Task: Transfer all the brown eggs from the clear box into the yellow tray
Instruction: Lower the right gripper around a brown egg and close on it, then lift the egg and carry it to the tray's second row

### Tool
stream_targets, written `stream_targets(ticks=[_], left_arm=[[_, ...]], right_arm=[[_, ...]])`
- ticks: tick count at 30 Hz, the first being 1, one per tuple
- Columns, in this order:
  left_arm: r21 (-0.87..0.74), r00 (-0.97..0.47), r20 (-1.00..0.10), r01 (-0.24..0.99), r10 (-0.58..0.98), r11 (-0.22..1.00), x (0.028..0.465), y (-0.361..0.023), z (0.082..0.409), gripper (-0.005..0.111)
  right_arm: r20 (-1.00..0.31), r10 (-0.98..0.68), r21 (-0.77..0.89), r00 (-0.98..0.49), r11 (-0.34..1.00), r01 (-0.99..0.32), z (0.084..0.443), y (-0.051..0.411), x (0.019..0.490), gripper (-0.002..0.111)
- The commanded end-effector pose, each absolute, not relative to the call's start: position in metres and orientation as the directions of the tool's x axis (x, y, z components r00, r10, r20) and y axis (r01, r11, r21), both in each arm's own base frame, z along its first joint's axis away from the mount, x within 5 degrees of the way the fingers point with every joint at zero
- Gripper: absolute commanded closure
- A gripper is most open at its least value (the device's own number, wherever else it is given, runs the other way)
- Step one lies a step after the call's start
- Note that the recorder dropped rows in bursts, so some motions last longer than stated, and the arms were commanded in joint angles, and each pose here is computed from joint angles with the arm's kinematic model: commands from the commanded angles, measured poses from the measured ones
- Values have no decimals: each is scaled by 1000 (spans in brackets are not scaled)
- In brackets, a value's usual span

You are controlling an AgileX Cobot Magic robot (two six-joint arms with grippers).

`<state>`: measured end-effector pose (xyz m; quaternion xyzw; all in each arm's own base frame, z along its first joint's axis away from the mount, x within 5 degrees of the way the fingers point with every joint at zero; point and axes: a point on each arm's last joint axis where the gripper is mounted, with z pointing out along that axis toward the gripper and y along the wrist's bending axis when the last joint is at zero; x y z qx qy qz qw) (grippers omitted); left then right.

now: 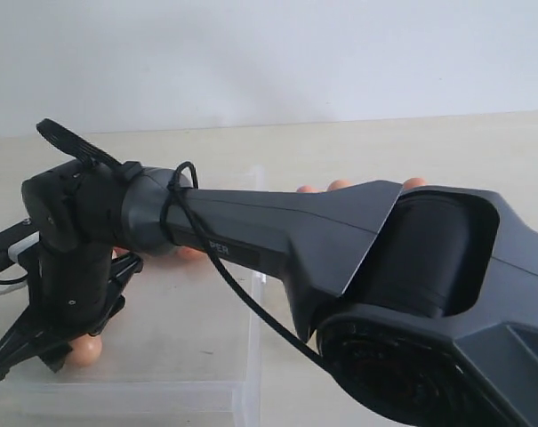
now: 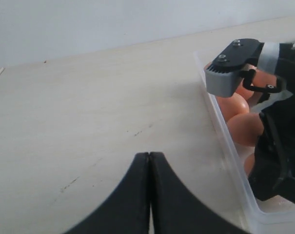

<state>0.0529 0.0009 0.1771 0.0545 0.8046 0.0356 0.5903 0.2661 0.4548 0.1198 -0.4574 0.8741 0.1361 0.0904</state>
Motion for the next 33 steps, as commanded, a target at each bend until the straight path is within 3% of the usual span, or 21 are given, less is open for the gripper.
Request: stream_targets(ticks=[1,5,11,17,22,25,33], left_arm=[[116,-282,-951,48,125,992,53,1,179,107],[116,-282,-951,48,125,992,53,1,179,107],[116,-282,-951,48,125,992,53,1,179,107],[116,-282,-951,48,125,992,53,1,179,107],[116,-282,-951,48,125,992,53,1,179,107],[116,-282,-951,48,125,992,53,1,179,107],[116,-282,-951,48,125,992,53,1,179,107]], right_arm=[[-287,-820,122,-496,482,-867,121,452,270,108],[-330,-833,101,-443,436,-894,137,452,271,108],[-645,-691,-9,-325,432,-902,202,450,269,108],[-827,-520,-70,-212,471,-879,222,405,253,108],[-923,-327,-51,-203,626,-778,229,337,250,108],[-959,-218,-81,-181,824,-561,233,249,255,108],[-935,-179,-69,-308,939,-336,211,140,269,108]])
